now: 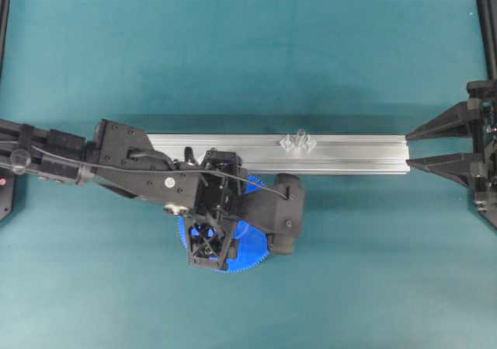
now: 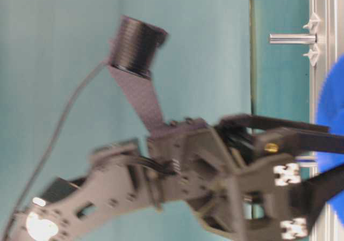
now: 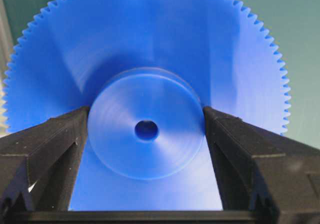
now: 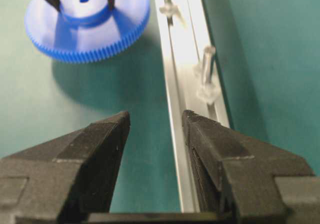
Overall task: Insert the large gear onto the shaft.
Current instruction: 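Lift the gear and carry it over the right shaft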
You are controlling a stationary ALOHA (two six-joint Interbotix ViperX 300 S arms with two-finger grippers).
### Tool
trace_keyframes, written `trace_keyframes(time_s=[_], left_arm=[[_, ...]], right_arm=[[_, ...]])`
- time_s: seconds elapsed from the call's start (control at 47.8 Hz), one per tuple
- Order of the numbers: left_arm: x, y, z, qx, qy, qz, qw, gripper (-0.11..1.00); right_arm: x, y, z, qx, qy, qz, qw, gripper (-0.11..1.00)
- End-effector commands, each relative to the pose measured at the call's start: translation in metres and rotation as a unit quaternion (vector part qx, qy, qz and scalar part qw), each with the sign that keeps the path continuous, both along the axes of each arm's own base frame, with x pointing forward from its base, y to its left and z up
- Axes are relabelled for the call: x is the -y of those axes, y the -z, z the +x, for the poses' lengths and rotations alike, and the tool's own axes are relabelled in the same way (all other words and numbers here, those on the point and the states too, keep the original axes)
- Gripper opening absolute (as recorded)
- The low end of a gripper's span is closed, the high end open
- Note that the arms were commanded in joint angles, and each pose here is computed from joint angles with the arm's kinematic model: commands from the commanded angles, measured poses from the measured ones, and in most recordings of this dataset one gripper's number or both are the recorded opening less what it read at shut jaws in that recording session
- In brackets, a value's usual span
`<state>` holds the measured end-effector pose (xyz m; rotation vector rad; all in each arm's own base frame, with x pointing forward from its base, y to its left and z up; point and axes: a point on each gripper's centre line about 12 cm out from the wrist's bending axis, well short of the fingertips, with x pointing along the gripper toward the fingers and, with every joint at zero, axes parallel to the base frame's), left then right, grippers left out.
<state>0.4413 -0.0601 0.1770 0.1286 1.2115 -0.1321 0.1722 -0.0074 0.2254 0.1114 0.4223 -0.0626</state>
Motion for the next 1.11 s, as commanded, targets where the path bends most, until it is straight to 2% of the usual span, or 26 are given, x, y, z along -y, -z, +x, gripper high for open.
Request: trace_keyframes(time_s=[0.0,0.23,0.397,0.711,1.088], left_arm=[[-0.002,-0.046,0.007,0.051,0.008,0.0,0.9987,0.79],[-0.022,-0.076,0.023,0.091,0.021,0.015,0.9955,0.79],[-0.045,-0.091,0.032,0.102,0.029,0.033,0.9938,0.79],[-0.069,-0.091,0.05,0.079,0.08,0.07,0.9912,0.79],[-0.093,-0.087,0.081,0.079,0.092,0.089,0.9886,0.79]], right_arm=[[0.0,-0.008,0.002,0.015,0.003,0.003,0.9999,0.57],[0.0,-0.009,0.002,0.017,0.003,0.003,0.9998,0.57],[0.0,-0.009,0.002,0.018,0.003,0.003,0.9998,0.57],[0.0,-0.01,0.0,0.022,0.003,0.002,0.9997,0.57],[0.0,-0.01,-0.001,0.022,0.003,0.002,0.9997,0.57]])
